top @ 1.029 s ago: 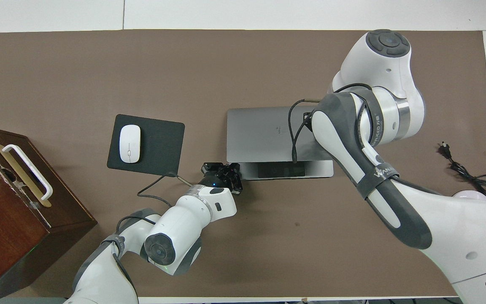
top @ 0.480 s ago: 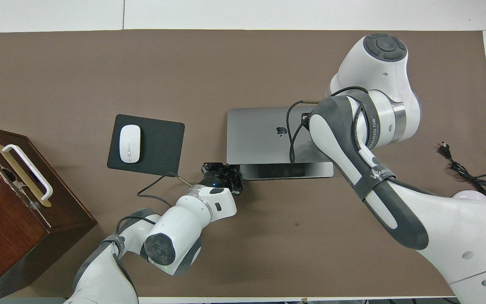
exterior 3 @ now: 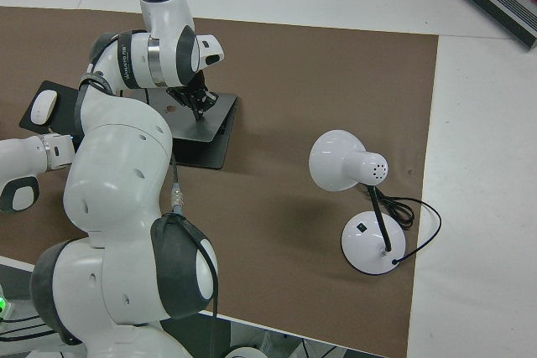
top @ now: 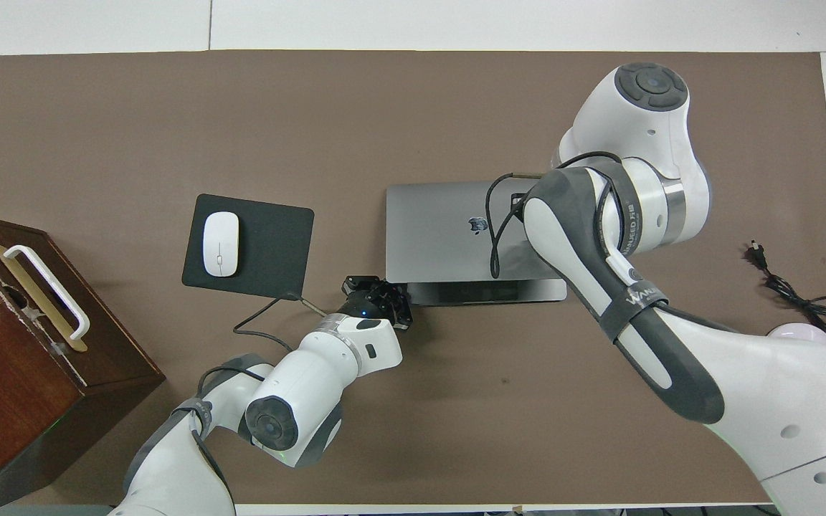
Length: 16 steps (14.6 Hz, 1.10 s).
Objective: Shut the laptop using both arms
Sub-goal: 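Press the lowered screen flat onto the base with the right gripper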
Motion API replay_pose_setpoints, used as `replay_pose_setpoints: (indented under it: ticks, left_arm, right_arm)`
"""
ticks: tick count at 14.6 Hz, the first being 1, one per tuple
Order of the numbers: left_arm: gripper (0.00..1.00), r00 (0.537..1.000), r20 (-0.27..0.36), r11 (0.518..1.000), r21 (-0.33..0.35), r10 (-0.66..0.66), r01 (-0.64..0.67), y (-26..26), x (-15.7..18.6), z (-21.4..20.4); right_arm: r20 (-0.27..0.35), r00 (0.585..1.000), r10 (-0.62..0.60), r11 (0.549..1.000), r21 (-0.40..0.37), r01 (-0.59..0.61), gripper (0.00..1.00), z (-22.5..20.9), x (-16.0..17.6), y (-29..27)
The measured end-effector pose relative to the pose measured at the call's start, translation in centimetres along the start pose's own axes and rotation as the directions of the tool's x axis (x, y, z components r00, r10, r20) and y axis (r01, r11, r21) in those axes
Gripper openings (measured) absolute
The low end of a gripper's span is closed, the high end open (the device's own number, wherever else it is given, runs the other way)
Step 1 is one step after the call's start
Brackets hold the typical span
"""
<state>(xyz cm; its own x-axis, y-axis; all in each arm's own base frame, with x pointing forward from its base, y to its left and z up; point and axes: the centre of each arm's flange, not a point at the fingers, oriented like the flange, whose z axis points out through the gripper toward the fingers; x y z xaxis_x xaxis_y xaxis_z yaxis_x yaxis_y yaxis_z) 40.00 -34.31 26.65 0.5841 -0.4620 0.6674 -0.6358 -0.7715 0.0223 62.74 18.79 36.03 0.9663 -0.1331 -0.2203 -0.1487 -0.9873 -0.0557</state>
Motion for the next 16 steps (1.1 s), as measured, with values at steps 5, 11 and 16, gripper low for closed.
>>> replay_pose_setpoints:
  ticks: [5, 11, 16]
  left_arm:
    - [0.01, 1.000, 0.000, 1.000, 0.000, 0.000, 0.000, 0.0, 0.0, 0.0]
    - [0.01, 1.000, 0.000, 1.000, 0.000, 0.000, 0.000, 0.0, 0.0, 0.0]
    - [0.01, 1.000, -0.001, 1.000, 0.000, 0.000, 0.000, 0.0, 0.0, 0.0]
  right_arm:
    - [-0.011, 1.000, 0.002, 1.000, 0.003, -0.002, 0.01, 0.9, 0.1, 0.1]
    - [-0.018, 1.000, -0.005, 1.000, 0.004, 0.005, 0.01, 1.7, -0.2, -0.4]
    - [-0.018, 1.000, -0.008, 1.000, 0.003, 0.008, 0.01, 1.8, -0.3, -0.6]
